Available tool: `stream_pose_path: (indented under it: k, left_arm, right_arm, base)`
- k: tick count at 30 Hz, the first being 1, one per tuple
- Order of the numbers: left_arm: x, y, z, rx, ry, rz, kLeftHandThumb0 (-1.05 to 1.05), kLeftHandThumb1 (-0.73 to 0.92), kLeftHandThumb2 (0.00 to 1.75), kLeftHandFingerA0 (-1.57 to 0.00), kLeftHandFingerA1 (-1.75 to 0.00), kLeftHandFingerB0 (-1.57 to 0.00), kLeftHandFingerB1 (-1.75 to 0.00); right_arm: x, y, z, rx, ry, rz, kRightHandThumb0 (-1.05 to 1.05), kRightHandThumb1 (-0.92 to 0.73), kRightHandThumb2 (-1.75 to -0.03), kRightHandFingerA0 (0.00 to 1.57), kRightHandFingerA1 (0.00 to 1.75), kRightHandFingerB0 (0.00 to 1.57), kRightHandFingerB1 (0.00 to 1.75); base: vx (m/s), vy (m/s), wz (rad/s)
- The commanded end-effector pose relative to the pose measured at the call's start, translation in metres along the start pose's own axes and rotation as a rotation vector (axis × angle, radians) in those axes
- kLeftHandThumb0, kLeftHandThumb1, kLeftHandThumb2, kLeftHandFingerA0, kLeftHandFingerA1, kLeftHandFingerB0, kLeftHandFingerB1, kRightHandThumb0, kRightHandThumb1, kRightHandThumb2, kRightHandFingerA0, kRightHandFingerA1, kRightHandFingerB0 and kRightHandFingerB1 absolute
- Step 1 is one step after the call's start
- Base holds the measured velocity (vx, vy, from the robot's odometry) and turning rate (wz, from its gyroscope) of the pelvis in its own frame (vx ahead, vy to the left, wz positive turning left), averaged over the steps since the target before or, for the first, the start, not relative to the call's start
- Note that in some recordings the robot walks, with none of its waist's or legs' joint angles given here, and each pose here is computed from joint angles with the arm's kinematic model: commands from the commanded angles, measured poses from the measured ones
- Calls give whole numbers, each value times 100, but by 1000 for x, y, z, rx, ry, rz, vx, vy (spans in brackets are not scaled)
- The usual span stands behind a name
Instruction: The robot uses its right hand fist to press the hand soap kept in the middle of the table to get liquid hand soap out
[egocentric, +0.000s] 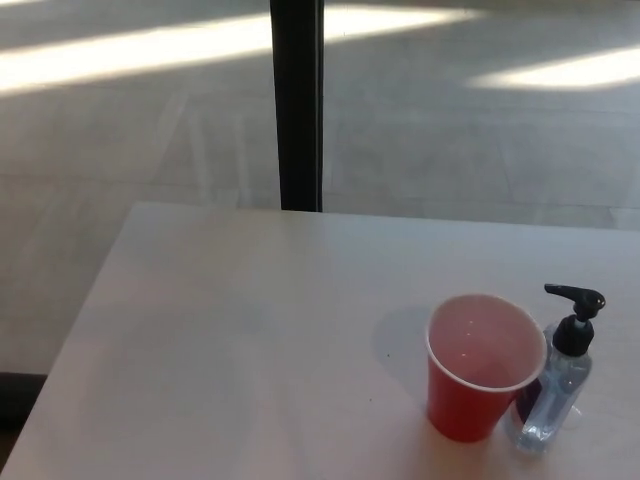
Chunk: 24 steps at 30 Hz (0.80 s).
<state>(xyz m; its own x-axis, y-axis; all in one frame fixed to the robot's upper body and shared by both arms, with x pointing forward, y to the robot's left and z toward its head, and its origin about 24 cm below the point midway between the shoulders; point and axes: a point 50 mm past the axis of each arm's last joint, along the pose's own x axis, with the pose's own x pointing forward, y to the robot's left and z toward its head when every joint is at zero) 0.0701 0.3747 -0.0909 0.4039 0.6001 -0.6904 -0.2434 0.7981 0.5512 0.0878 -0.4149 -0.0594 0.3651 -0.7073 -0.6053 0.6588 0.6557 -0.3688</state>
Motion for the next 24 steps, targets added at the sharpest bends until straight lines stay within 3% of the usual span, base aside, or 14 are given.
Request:
stream_pose_path:
  k: [1,3,6,7,8,12,13,14,16,17,20,21,22,24]
  left_arm:
    - [4,46,8,-182,20,205,-40,45,107,-78,-90,-60,-80]
    - [3,46,9,-193,19,207,-39,46,107,-76,-89,-58,-79]
    - [4,46,10,-194,19,204,-40,46,107,-76,-89,-55,-77]
    - [4,46,10,-195,20,204,-39,45,106,-78,-90,-54,-77]
    - [4,44,9,-207,23,208,-39,45,106,-78,-90,-54,-77]
    - [5,44,9,-210,31,222,-1,47,110,-97,-104,-53,-78]
    - [5,44,10,-206,30,221,9,47,115,-105,-108,-59,-80]
    - [6,44,10,-206,30,212,14,45,119,-123,-122,-91,-96]
    - [6,44,11,-210,29,209,14,45,119,-123,-122,-91,-96]
    - [6,45,12,-209,16,202,3,33,131,-124,-139,-97,-109]
    - [6,45,12,-202,18,205,5,38,129,-112,-149,-88,-118]
    - [6,46,11,-196,28,203,10,42,127,-108,-151,-86,-125]
    - [6,46,10,-206,37,201,17,47,126,-121,-132,-96,-112]
    - [6,46,10,-213,37,200,15,46,126,-121,-133,-95,-111]
  right_arm:
    - [2,-56,37,606,-114,-268,-36,-69,-63,101,130,78,72]
    - [2,-56,64,581,-199,-325,-38,-75,-72,96,148,88,90]
    - [1,-50,105,621,-323,-313,-18,-45,-107,102,161,88,100]
    - [1,-50,107,623,-327,-313,-69,-48,-61,133,106,125,71]
    - [-3,-45,132,712,-424,-273,-18,-43,-116,106,162,94,110]
    - [-16,-34,180,800,-568,-209,-22,-42,-116,107,174,93,120]
    - [-21,-31,195,843,-621,-191,-26,-38,-118,113,173,101,120]
    - [-38,-22,227,872,-722,-119,-55,-21,-126,131,154,121,116]
    - [-46,-17,240,884,-755,-86,-55,-21,-126,131,154,121,116]
    - [-66,-8,267,880,-863,-9,-55,-8,-138,127,160,122,113]
    - [-90,1,287,820,-963,51,-44,-16,-141,123,161,116,120]
    - [-101,6,299,786,-1008,108,-31,-38,-122,112,173,100,133]
    - [-115,16,313,734,-1074,189,-34,-48,-118,137,146,100,120]
    - [-124,24,319,703,-1102,243,-27,-48,-120,135,146,97,120]
  base:
    - [0,0,0]
    - [0,0,0]
    - [0,0,0]
    - [0,0,0]
    - [0,0,0]
    - [0,0,0]
    - [0,0,0]
    - [0,0,0]
    - [0,0,0]
    - [0,0,0]
    - [0,0,0]
    - [0,0,0]
    - [0,0,0]
    - [0,0,0]
